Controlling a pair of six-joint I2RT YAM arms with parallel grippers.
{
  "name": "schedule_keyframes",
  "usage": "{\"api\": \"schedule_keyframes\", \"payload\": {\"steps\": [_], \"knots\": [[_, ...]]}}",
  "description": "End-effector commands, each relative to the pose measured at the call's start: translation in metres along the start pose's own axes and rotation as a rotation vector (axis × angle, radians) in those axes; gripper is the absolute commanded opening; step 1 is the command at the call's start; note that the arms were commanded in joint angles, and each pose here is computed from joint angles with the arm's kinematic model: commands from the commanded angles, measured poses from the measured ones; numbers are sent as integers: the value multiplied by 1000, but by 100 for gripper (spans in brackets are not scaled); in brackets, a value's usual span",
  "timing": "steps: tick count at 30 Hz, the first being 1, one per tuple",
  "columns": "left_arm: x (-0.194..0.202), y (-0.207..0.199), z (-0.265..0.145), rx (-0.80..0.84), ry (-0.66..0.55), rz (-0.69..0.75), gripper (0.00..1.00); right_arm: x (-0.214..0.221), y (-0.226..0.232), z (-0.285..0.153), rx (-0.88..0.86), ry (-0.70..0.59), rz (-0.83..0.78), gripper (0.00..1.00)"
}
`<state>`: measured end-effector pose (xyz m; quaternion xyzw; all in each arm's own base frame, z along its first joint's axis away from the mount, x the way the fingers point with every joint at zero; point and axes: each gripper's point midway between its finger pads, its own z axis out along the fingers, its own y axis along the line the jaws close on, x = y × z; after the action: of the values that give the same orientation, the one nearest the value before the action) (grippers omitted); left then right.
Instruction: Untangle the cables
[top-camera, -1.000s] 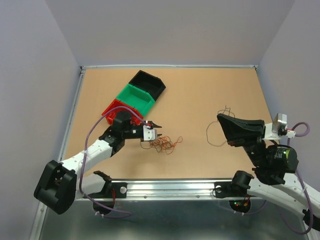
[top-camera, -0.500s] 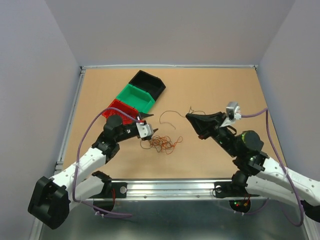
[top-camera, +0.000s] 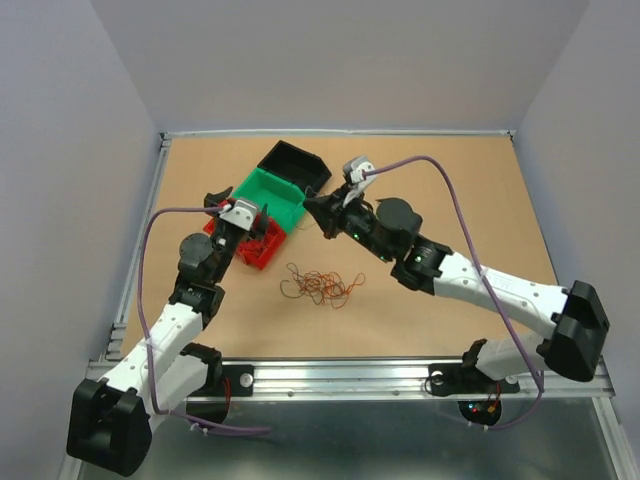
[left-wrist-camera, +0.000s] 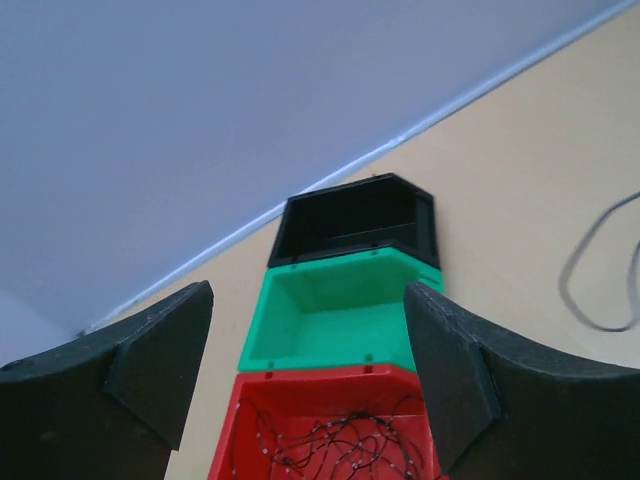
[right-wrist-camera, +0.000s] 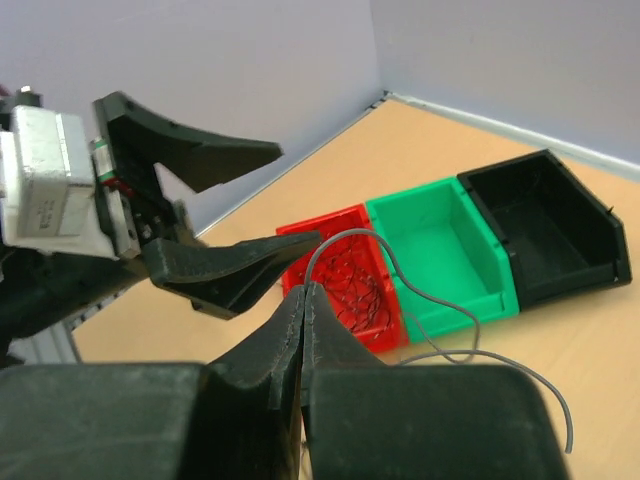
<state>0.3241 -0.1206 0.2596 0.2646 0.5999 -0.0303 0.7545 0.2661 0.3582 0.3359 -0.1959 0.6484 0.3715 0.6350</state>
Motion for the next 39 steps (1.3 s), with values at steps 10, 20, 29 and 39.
{"api": "schedule_keyframes", "payload": {"steps": [10,20,29,39], "knots": [[18,118,-6,-540,45,-163,88,-34,-41,148,-23,-80,53,0],[30,143,-13,-640,74,-193,86,69,-56,223,-59,87,47,1],[34,144,-12,-642,85,-190,86,170,-78,231,-21,248,72,0],[32,141,-12,-618,83,-171,86,177,-83,225,7,303,54,45]]}}
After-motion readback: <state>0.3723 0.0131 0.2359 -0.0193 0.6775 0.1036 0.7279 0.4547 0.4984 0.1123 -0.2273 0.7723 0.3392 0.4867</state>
